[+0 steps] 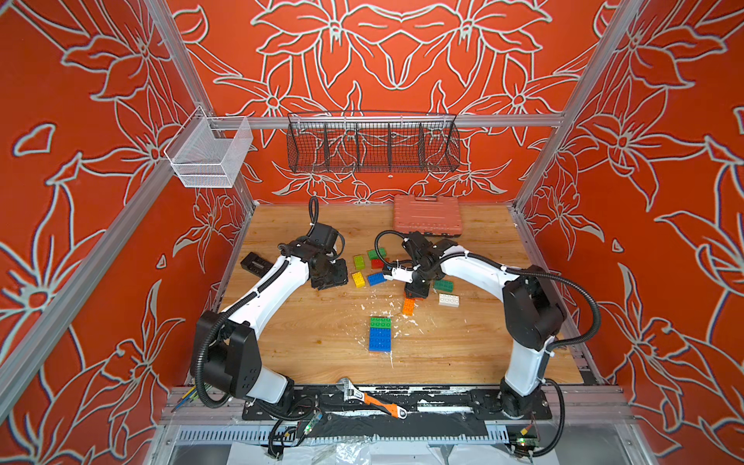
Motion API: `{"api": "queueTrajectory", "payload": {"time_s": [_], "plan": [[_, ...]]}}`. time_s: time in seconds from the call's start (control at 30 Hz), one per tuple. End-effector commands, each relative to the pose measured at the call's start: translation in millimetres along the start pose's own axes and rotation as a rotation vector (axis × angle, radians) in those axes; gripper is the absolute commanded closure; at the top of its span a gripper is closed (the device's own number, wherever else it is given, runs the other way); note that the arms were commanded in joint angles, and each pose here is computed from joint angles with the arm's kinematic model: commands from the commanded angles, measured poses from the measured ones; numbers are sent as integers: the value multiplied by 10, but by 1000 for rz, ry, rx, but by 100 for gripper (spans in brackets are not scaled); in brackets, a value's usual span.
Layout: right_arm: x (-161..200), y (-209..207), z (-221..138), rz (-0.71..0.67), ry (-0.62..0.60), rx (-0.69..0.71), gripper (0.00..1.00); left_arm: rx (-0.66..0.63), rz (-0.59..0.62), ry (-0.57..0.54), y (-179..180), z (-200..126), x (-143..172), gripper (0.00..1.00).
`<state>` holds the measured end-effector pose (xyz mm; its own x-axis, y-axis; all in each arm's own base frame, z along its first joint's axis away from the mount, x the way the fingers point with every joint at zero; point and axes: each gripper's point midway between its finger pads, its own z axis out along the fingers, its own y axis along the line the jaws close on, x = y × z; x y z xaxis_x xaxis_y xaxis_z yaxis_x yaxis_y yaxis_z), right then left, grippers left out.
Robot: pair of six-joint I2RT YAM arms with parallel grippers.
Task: Assemble a rectangle with lego
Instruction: Assemble the lego brick with the lego brick.
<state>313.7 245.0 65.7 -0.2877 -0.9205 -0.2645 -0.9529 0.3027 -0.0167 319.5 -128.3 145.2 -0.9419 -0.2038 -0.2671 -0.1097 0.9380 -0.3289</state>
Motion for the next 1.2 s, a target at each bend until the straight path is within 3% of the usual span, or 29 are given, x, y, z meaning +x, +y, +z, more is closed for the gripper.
{"api": "queueTrajectory", "payload": {"time_s": [0.0, 1.17], "plan": [[10, 84, 88, -7, 0, -35, 97, 2, -11, 3, 24, 7, 15, 58], [137, 27, 105, 16, 13, -82, 100, -1, 2, 18, 46, 46, 44, 57]]}}
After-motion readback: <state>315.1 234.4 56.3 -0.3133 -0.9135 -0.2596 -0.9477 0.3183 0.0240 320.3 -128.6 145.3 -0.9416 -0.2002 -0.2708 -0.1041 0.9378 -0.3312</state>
